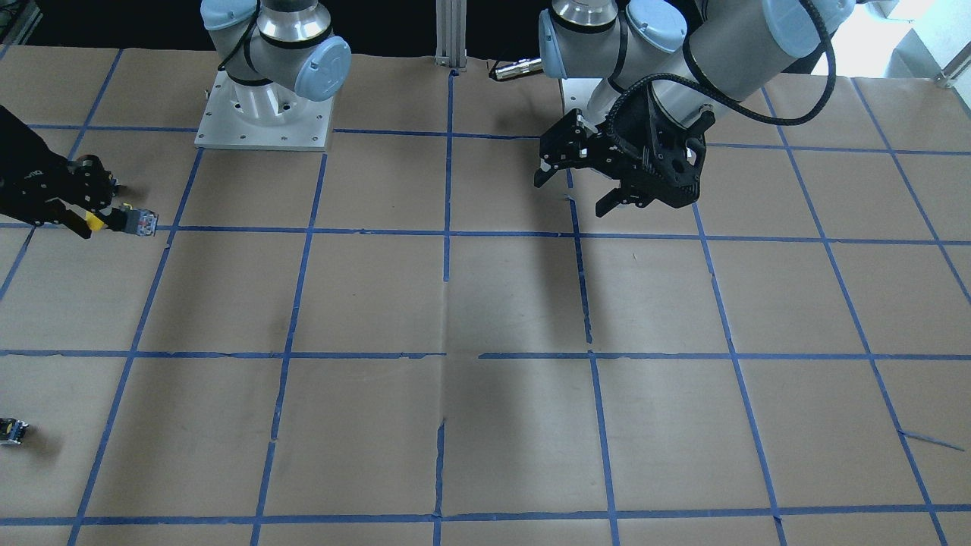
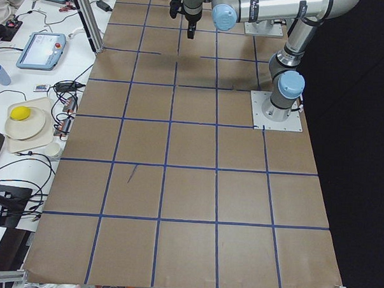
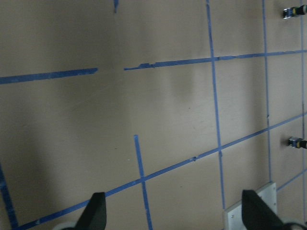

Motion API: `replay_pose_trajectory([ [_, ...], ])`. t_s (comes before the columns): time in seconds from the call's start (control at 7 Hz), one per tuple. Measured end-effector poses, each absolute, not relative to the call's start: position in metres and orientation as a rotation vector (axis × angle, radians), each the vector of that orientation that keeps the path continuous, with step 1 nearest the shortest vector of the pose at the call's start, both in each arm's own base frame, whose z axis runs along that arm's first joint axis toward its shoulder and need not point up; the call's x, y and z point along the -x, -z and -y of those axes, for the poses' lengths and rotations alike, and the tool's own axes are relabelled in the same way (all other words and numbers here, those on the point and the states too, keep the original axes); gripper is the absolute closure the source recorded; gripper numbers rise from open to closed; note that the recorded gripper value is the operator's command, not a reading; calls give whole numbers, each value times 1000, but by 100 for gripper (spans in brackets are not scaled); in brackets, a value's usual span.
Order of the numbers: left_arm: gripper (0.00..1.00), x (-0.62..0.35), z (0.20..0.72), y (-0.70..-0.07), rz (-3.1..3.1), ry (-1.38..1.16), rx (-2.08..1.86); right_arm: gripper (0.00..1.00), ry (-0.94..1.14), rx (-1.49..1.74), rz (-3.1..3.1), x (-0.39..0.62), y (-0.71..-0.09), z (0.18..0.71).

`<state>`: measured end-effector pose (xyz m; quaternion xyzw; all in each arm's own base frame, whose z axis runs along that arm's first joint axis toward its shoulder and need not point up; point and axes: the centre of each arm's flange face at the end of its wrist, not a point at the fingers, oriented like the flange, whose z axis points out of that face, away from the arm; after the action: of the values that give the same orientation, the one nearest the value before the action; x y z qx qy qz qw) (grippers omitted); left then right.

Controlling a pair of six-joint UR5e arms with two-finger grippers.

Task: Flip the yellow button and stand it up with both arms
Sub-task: 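Lower the yellow button upright onto the table with the right gripper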

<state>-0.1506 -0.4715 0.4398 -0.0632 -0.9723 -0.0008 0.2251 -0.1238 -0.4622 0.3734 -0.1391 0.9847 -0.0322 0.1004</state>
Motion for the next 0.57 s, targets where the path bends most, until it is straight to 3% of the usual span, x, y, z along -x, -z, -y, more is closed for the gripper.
replay_pose_trajectory([
  [0.57, 0, 149, 473, -438, 2688, 8, 172, 82, 293, 1155, -2862, 196, -323, 455],
])
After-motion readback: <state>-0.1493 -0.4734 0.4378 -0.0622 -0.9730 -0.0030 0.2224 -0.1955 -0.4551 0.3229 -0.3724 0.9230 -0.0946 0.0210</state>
